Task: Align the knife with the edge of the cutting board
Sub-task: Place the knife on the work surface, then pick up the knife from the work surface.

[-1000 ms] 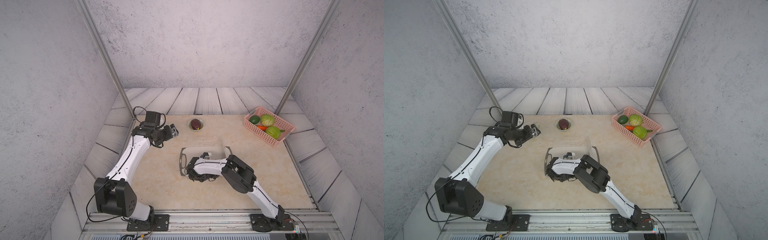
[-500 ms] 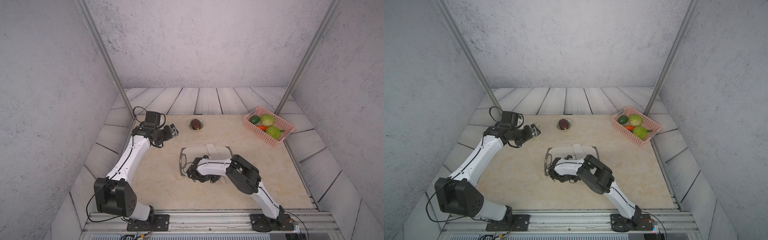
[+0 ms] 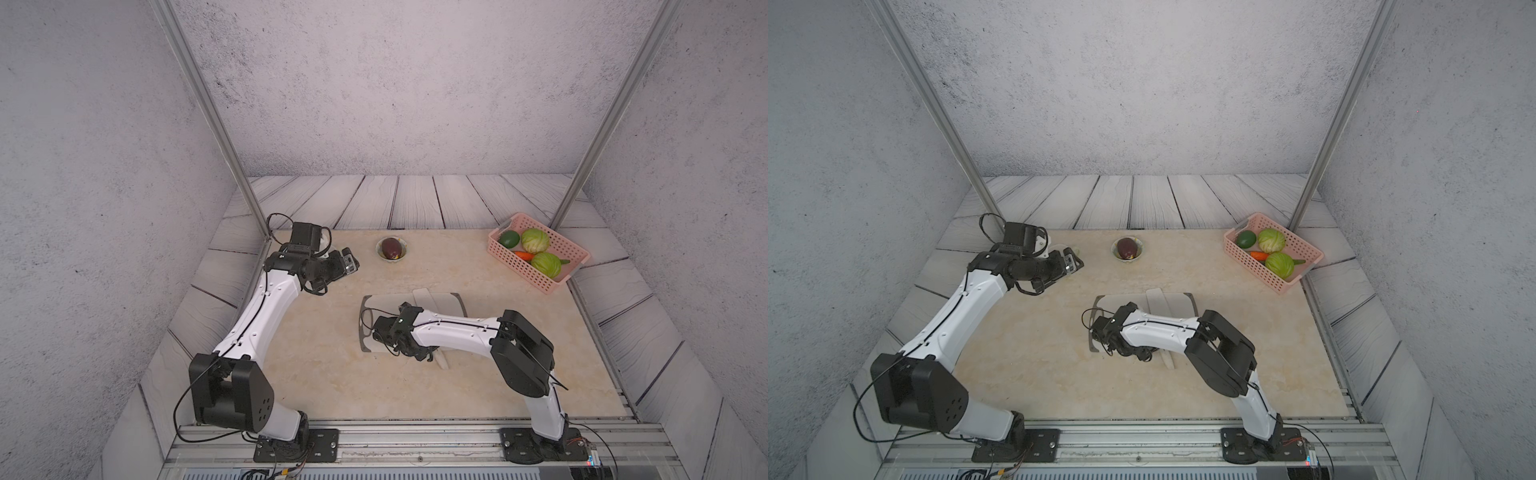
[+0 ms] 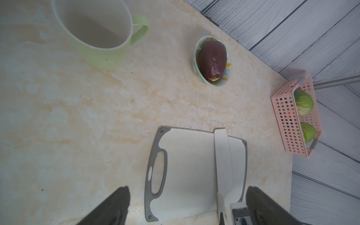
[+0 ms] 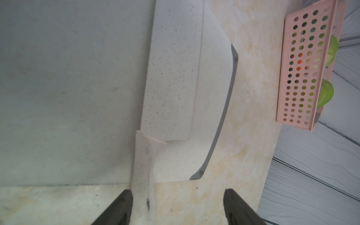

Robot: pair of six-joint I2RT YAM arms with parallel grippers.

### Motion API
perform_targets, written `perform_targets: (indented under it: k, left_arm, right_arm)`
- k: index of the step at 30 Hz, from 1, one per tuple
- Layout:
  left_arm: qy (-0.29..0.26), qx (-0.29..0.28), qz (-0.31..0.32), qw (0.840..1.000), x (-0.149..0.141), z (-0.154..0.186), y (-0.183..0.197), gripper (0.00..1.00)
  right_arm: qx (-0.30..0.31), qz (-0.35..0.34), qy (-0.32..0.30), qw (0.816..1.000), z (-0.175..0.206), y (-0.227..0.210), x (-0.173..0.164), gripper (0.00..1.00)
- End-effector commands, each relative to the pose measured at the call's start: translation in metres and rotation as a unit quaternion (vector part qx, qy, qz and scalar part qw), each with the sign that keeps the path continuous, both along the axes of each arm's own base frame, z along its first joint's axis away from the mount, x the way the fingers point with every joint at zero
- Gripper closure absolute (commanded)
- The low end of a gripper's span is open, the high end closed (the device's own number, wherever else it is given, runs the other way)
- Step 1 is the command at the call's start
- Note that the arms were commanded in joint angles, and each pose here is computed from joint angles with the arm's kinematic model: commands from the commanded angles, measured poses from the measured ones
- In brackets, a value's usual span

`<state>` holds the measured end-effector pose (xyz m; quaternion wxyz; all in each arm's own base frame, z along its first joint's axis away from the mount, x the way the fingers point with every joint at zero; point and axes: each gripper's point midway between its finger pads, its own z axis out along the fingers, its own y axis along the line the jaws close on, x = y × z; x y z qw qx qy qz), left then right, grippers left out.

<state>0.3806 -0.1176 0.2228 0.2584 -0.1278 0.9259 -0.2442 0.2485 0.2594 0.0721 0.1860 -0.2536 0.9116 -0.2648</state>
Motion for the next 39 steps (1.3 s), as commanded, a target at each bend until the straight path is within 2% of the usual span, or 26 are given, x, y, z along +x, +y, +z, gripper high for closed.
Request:
perform_targets:
  k: [1, 13, 18, 31, 39]
  left_arm:
    - [0.0, -0.005, -0.01, 1.0, 0.002, -0.005, -0.001, 0.02]
    - [-0.026, 0.002, -0.014, 1.0, 0.0, 0.01, 0.001, 0.02]
    - [-0.031, -0.001, -0.017, 0.999, 0.0, 0.012, -0.001, 0.02]
    - [-0.031, 0.0, -0.02, 0.999, 0.0, 0.011, -0.002, 0.02]
    - [-0.029, -0.001, -0.02, 0.999, 0.0, 0.01, -0.002, 0.02]
  right_arm:
    - [0.069, 0.014, 0.024, 0.997, 0.007, 0.015, -0.006, 0.18]
    - [0.25, -0.009, 0.091, 0.964, -0.005, 0.028, -0.012, 0.16]
    - [0.297, -0.03, 0.104, 0.949, -0.008, 0.024, -0.009, 0.18]
    - [0.258, -0.086, 0.101, 0.957, -0.031, 0.005, -0.001, 0.33]
    - [0.263, -0.116, 0.094, 0.953, -0.042, -0.008, 0.007, 0.41]
